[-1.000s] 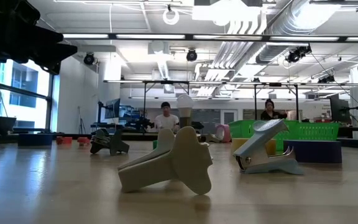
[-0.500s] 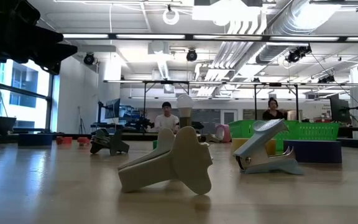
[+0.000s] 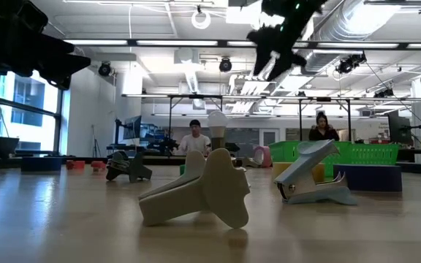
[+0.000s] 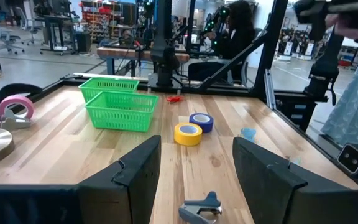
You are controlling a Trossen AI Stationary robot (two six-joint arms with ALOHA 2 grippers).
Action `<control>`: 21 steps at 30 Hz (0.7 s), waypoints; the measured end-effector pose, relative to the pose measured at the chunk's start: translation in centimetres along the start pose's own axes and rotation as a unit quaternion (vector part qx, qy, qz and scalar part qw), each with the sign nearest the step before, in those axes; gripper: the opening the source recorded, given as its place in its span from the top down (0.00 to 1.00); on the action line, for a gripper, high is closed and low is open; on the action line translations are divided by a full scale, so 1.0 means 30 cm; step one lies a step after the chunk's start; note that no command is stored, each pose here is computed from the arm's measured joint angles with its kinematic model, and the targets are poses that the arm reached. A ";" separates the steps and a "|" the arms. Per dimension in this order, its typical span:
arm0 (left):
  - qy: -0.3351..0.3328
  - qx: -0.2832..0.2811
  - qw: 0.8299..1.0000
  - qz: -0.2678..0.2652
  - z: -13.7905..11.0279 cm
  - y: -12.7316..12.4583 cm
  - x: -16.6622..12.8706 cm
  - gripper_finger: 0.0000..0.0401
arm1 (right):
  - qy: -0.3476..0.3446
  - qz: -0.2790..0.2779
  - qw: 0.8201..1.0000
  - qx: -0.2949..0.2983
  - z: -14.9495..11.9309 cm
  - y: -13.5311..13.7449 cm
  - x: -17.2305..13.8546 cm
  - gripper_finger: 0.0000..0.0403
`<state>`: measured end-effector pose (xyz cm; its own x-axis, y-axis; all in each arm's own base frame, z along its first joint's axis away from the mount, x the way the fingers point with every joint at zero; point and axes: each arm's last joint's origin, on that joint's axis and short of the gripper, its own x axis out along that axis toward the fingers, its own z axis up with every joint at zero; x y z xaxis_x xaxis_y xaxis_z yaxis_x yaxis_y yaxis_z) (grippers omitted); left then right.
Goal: Pick and place Stapler, Stapler remover, tape
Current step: Put the pink tape into the black basket
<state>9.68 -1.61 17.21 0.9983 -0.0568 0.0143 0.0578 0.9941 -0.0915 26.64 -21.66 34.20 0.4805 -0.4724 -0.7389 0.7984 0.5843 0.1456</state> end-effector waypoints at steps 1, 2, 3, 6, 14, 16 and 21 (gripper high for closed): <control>0.001 0.000 1.000 0.000 -0.001 0.000 0.000 0.51 | 0.015 0.002 1.000 0.003 -0.002 -0.007 0.038 0.40; 0.001 0.000 1.000 0.000 -0.001 0.000 0.000 0.51 | 0.029 -0.001 1.000 0.005 -0.006 -0.015 0.074 0.40; 0.001 0.001 1.000 0.000 -0.001 0.000 0.000 0.51 | 0.041 -0.007 0.999 0.006 -0.010 -0.022 0.110 0.40; 0.001 0.001 1.000 0.000 -0.001 0.000 0.000 0.51 | 0.067 -0.034 0.997 0.007 -0.024 -0.041 0.199 0.40; 0.004 0.002 1.000 0.005 -0.003 0.001 0.000 0.51 | 0.121 -0.068 0.990 -0.008 -0.072 -0.059 0.357 0.40; 0.005 0.004 1.000 0.006 -0.003 0.001 0.000 0.51 | 0.128 -0.079 0.989 -0.013 -0.080 -0.064 0.380 0.40; 0.007 0.004 1.000 0.006 -0.004 0.001 0.000 0.51 | 0.148 -0.085 0.985 -0.013 -0.102 -0.070 0.427 0.40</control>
<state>9.68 -1.58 17.08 0.9990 -0.0457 0.0003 0.0455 0.9955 -0.0833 30.02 -26.93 22.41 0.2102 -0.3543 -0.9112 0.8471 0.5313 -0.0112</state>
